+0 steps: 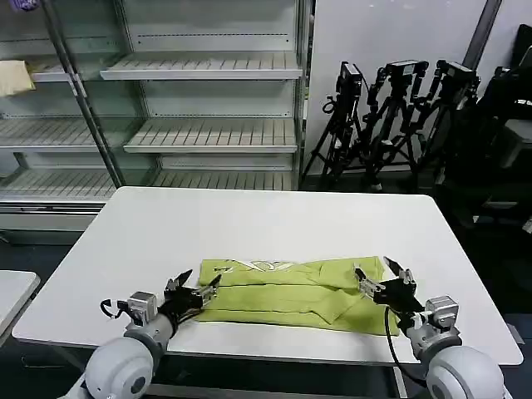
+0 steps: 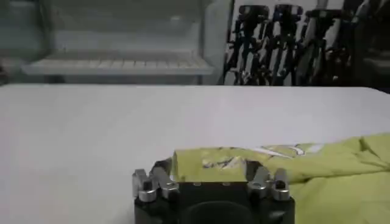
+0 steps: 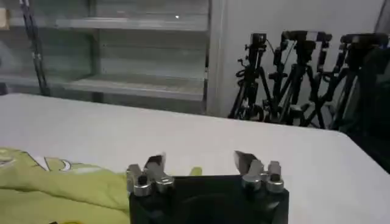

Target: Fold and organize the clothes.

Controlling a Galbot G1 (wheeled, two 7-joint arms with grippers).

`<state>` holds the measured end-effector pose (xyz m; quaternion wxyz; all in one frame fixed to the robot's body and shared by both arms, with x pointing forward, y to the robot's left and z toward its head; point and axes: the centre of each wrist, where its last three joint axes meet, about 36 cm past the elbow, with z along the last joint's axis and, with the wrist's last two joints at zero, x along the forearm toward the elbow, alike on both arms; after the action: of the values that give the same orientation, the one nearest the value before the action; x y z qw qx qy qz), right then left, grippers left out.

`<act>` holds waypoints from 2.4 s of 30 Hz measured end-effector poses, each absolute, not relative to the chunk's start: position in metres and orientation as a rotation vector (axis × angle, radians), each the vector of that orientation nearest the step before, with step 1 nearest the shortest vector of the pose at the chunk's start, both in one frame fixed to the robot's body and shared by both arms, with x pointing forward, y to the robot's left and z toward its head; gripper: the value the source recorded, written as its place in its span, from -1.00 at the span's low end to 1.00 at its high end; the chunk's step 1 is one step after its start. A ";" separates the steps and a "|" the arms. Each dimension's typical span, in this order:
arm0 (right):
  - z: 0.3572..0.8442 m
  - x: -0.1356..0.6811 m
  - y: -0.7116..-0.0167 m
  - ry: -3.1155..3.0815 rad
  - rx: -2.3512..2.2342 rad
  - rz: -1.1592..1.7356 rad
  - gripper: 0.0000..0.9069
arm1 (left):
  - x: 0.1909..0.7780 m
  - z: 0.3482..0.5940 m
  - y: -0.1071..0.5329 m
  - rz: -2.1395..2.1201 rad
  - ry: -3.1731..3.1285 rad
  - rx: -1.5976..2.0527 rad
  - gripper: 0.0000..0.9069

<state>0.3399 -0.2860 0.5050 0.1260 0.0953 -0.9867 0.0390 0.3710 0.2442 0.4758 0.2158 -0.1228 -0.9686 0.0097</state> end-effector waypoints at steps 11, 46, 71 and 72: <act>0.507 0.329 -0.287 -2.897 0.250 0.133 1.00 | 0.374 0.458 0.228 0.125 -2.650 -0.239 1.00; 0.505 0.324 -0.286 -2.902 0.227 0.139 1.00 | 0.372 0.438 0.207 -0.006 -2.604 -0.168 -0.96; 0.510 0.324 -0.280 -2.925 0.244 0.110 1.00 | 0.386 0.468 0.304 -0.292 -2.678 0.047 -1.00; 0.510 0.324 -0.279 -2.926 0.245 0.110 1.00 | 0.387 0.471 0.312 -0.313 -2.685 0.069 -1.00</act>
<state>0.3236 -0.2793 0.5096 0.1016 0.0828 -0.9907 0.0371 0.3873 0.3122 0.4708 0.2173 0.0247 -0.9692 -0.1131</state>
